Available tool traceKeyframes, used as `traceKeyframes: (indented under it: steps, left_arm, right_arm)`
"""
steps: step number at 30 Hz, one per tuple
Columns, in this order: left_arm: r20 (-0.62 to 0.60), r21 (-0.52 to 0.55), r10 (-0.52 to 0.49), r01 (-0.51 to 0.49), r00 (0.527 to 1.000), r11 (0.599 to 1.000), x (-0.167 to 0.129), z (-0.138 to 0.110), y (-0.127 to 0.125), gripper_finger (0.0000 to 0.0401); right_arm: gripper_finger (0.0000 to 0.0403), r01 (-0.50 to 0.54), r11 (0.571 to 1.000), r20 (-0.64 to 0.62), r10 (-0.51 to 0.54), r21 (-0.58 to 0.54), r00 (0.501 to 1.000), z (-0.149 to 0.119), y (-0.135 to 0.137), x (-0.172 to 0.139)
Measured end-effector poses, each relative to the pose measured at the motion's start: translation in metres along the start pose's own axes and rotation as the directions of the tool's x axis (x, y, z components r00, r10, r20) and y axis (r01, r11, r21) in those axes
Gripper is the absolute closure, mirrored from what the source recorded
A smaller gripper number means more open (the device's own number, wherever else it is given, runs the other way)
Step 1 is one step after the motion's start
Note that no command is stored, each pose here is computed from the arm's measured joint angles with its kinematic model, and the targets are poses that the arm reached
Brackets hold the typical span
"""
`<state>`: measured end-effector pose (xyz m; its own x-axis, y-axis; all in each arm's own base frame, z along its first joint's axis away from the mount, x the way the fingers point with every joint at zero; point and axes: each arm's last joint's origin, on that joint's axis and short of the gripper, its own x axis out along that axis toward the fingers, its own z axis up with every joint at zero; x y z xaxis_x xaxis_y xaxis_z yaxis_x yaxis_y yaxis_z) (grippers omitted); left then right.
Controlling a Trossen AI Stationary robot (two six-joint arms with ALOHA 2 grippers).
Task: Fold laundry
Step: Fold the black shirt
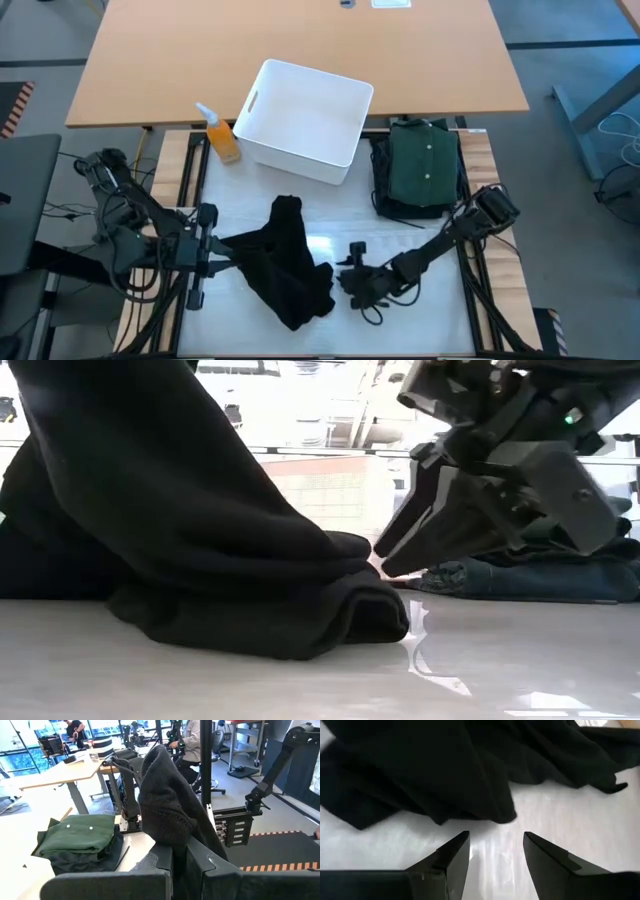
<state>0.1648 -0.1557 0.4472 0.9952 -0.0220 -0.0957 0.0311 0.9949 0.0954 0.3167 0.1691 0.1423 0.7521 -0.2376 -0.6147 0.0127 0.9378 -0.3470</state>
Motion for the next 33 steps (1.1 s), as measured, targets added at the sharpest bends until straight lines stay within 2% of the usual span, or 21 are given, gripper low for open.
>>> traceKeyframes:
  steps: [2, 5, 8, 11, 15, 17, 19, 22, 25, 29, 31, 33]
  left_arm:
    - [-0.003, -0.012, 0.0, 0.0, 1.0, 1.0, 0.0, 0.0, 0.0, 0.0401]
    - [-0.012, -0.018, 0.001, -0.001, 1.0, 1.0, 0.0, -0.002, 0.0, 0.0401]
    - [-0.019, -0.012, 0.001, -0.001, 1.0, 1.0, 0.0, -0.002, 0.0, 0.0401]
    - [-0.021, -0.008, 0.001, -0.001, 1.0, 1.0, 0.0, -0.003, 0.0, 0.0401]
    - [-0.021, -0.005, 0.001, -0.001, 1.0, 1.0, 0.0, -0.003, 0.0, 0.0401]
    - [-0.014, 0.005, 0.002, -0.002, 1.0, 1.0, 0.0, -0.002, 0.0, 0.0401]
    - [0.011, 0.01, 0.002, -0.002, 1.0, 1.0, 0.0, 0.001, 0.0, 0.0401]
    - [0.088, 0.015, 0.006, -0.007, 0.996, 1.0, -0.004, 0.014, 0.004, 0.0401]
    - [0.181, 0.014, 0.005, -0.008, 0.983, 1.0, -0.017, 0.039, 0.013, 0.0401]
    - [0.25, 0.045, 0.007, -0.019, 0.968, 0.999, -0.039, 0.068, 0.024, 0.0401]
    - [0.251, 0.06, 0.048, -0.065, 0.967, 0.996, -0.049, 0.077, 0.027, 0.0401]
    - [0.23, 0.07, 0.12, -0.14, 0.966, 0.988, -0.057, 0.082, 0.029, 0.0401]
  right_arm:
    - [0.0191, -0.012, 1.0, -0.002, 0.012, -0.012, 1.0, 0.001, -0.004, 0.003]
    - [0.0193, -0.093, 0.995, 0.022, 0.094, -0.042, 0.995, 0.006, -0.007, 0.007]
    - [0.0209, -0.102, 0.993, 0.079, 0.107, -0.065, 0.991, 0.013, -0.012, 0.01]
    - [0.026, -0.112, 0.991, 0.094, 0.119, -0.078, 0.988, 0.016, -0.018, 0.015]
    - [0.0372, -0.267, 0.961, 0.087, 0.272, -0.07, 0.958, 0.017, -0.025, 0.021]
    - [0.0382, -0.331, 0.942, 0.086, 0.335, -0.061, 0.938, 0.018, -0.027, 0.019]
    - [0.0381, -0.348, 0.935, 0.079, 0.352, -0.059, 0.933, 0.027, -0.031, 0.006]
    - [0.0382, -0.345, 0.935, 0.071, 0.351, -0.082, 0.934, 0.052, -0.045, -0.038]
    - [0.0382, -0.295, 0.951, 0.107, 0.304, -0.097, 0.947, 0.081, -0.069, -0.107]
    - [0.0382, -0.17, 0.983, 0.306, 0.183, -0.068, 0.934, 0.114, -0.104, -0.219]
    - [0.0382, -0.124, 0.992, 0.43, 0.111, 0.001, 0.896, 0.124, -0.122, -0.271]
    - [0.0382, -0.101, 0.993, 0.512, 0.058, 0.056, 0.857, 0.128, -0.136, -0.308]
